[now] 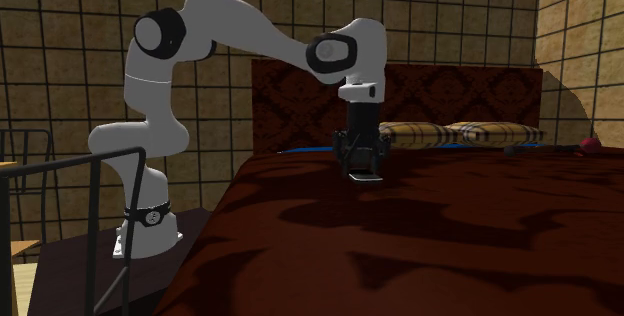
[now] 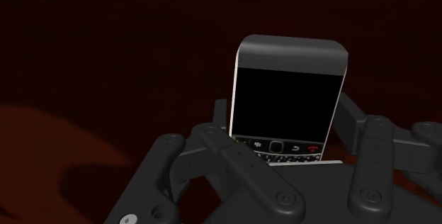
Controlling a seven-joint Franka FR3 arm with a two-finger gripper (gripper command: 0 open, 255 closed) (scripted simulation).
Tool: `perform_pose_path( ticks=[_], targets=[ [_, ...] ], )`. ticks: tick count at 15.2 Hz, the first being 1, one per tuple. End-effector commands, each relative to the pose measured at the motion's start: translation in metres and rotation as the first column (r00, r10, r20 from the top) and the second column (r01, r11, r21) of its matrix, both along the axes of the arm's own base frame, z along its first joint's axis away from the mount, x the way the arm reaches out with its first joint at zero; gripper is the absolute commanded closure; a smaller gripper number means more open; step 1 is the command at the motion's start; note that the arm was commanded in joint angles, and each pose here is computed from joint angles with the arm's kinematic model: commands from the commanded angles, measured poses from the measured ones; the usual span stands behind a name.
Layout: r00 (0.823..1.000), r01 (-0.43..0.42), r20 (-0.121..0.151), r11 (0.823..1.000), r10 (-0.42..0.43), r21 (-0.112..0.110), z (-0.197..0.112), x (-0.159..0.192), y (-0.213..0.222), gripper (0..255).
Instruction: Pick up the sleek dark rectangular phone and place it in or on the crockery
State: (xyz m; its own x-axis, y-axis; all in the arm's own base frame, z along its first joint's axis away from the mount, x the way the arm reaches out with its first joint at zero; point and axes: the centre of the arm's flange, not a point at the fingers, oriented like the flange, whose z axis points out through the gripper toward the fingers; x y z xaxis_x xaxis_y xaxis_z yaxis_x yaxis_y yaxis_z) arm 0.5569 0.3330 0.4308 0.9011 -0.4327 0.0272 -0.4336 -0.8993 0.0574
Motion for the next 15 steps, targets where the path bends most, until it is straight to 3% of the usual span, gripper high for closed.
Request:
perform_pose_path(
  ticks=[1, 15],
  targets=[
    [1.000, 0.000, 0.000, 1.000, 0.000, 0.000, 0.010, -0.001, 0.001, 255],
    [1.000, 0.000, 0.000, 1.000, 0.000, 0.000, 0.084, -0.001, 0.001, 255]
  ],
)
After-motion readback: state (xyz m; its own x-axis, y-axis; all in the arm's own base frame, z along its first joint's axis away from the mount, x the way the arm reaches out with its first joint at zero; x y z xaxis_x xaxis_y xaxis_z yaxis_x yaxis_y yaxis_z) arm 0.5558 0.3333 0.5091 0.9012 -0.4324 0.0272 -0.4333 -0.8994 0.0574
